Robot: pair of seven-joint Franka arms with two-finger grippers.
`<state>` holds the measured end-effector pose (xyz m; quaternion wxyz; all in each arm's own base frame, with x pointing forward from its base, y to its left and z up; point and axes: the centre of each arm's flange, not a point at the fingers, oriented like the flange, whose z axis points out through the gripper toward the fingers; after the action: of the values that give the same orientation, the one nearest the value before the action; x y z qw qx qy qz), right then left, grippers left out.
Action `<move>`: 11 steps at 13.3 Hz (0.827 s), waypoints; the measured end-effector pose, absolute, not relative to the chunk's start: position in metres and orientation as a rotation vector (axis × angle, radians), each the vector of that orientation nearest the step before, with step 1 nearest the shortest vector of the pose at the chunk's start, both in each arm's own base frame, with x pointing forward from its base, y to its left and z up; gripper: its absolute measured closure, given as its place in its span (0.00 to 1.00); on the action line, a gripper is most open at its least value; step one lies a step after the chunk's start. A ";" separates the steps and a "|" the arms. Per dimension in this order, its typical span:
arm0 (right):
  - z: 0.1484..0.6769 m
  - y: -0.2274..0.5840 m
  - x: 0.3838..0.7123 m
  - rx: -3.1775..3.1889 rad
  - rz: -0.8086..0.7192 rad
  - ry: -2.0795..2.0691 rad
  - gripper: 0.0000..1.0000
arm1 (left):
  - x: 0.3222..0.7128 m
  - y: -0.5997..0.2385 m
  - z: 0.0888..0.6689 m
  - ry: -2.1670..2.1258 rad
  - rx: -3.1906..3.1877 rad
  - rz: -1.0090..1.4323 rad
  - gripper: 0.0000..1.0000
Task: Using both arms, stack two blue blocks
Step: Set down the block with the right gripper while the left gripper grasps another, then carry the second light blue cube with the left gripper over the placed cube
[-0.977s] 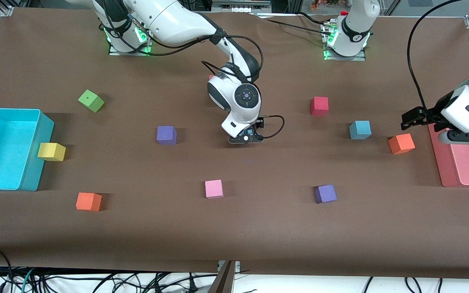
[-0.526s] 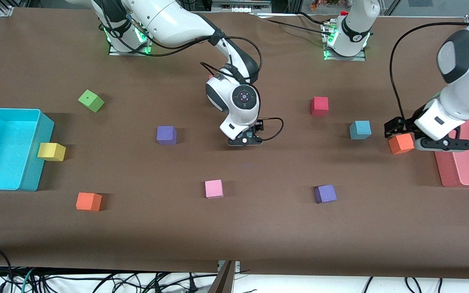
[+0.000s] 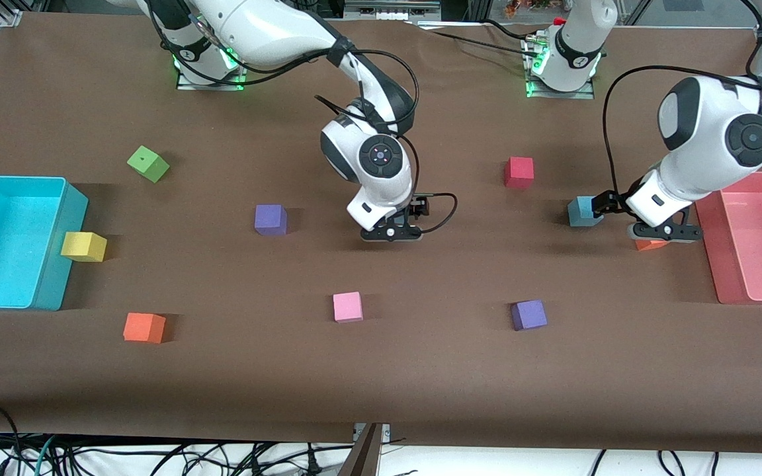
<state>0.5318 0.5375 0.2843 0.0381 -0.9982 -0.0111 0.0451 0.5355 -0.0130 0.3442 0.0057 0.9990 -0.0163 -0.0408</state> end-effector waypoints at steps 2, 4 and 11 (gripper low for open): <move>0.308 0.520 0.543 -3.063 0.155 -0.140 0.00 | 0.521 -0.010 0.325 -0.041 3.127 -0.132 0.00; 0.324 0.506 0.551 -3.043 0.158 -0.314 0.00 | 0.506 -0.007 0.306 -0.033 3.128 -0.113 0.00; 0.358 0.498 0.557 -2.819 0.084 -0.887 0.00 | 0.460 0.005 0.240 0.005 3.137 -0.055 0.00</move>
<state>0.5571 0.4978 0.3583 0.0924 -0.9494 -0.2987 0.0283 0.4595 0.0047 0.2397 0.0022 0.9998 0.0015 -0.0174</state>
